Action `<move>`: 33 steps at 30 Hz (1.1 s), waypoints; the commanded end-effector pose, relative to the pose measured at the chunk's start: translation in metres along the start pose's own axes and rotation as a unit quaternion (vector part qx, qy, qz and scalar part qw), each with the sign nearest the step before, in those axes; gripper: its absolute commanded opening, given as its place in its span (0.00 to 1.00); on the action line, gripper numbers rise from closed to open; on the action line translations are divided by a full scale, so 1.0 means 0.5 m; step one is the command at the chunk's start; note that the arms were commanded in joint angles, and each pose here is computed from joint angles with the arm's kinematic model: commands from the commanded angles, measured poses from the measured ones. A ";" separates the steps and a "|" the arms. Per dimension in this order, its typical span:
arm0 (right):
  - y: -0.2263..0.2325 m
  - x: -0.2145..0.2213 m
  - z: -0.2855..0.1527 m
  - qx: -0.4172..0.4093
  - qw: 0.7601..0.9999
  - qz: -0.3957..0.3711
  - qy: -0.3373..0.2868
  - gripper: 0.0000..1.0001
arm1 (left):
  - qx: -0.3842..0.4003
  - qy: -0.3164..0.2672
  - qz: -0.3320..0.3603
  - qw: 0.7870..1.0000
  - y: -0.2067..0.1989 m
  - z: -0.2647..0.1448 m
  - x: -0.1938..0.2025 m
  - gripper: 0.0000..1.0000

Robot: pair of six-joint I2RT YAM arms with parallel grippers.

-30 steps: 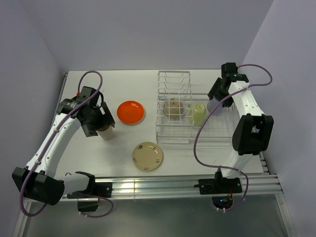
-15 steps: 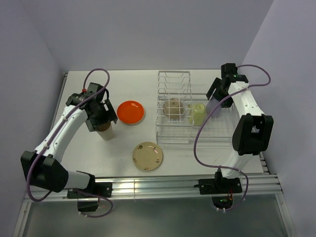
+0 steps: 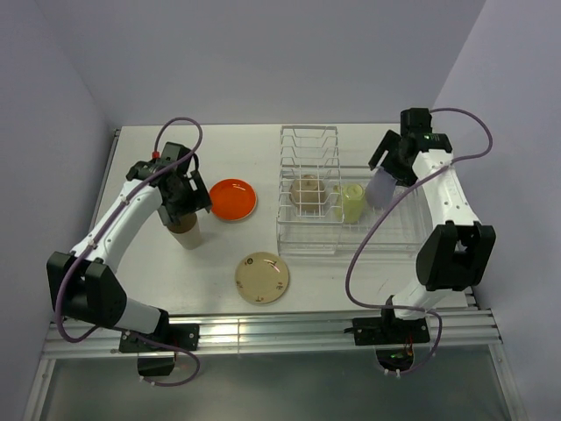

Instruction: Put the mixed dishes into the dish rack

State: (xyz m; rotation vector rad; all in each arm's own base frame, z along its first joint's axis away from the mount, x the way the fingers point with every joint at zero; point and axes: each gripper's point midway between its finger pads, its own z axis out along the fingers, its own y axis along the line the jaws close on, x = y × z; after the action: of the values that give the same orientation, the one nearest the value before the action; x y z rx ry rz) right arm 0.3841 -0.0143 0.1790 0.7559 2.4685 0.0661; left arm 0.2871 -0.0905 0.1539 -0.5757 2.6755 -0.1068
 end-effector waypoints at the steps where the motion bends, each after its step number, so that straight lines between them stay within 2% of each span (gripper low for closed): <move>1: 0.009 -0.010 -0.059 -0.027 0.999 0.005 -0.022 0.87 | 0.005 -0.029 0.014 0.999 -0.013 0.006 -0.031 0.88; 10: 0.035 -0.028 -0.194 -0.083 0.994 0.016 -0.062 0.87 | -0.006 0.021 0.021 1.000 -0.014 0.084 0.009 0.84; 13: 0.055 -0.032 -0.261 -0.118 0.989 0.018 -0.083 0.87 | -0.008 0.028 0.021 0.999 -0.011 0.099 0.020 0.71; 14: 0.061 -0.031 -0.275 -0.127 0.988 0.018 -0.086 0.87 | -0.010 0.030 0.022 0.999 -0.009 0.102 0.022 0.62; 19: 0.079 -0.029 -0.347 -0.157 0.982 0.011 -0.100 0.86 | -0.025 0.020 0.031 0.999 -0.005 0.101 0.004 0.36; 20: 0.078 -0.031 -0.360 -0.159 0.982 0.011 -0.106 0.86 | -0.033 0.023 0.034 0.999 0.000 0.100 0.004 0.24; 22: 0.077 -0.039 -0.387 -0.164 0.979 0.010 -0.120 0.86 | -0.041 0.017 0.036 0.998 0.002 0.095 -0.006 0.14; 23: 0.073 -0.038 -0.398 -0.163 0.979 0.010 -0.122 0.86 | -0.045 0.019 0.035 0.998 0.006 0.089 -0.004 0.03; 24: 0.075 -0.037 -0.409 -0.168 0.978 0.008 -0.124 0.86 | -0.043 0.015 0.032 0.998 0.003 0.081 -0.009 0.00; 28: 0.106 -0.030 -0.472 -0.207 0.970 -0.012 -0.130 0.86 | -0.014 -0.005 0.008 1.000 -0.017 0.008 -0.033 0.00; 31: 0.149 -0.009 -0.510 -0.264 0.958 -0.038 -0.109 0.86 | 0.037 -0.038 -0.016 0.998 -0.050 -0.105 -0.072 0.00; 33: 0.185 0.016 -0.528 -0.311 0.945 -0.057 -0.078 0.86 | 0.113 -0.069 -0.034 0.991 -0.097 -0.215 -0.106 0.00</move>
State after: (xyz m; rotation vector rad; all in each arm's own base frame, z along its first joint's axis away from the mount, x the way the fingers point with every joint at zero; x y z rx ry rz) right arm 0.3005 0.0649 0.4018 0.4614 2.1247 0.5108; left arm 0.3109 -0.0992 0.1744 -0.5766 2.6863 -0.1124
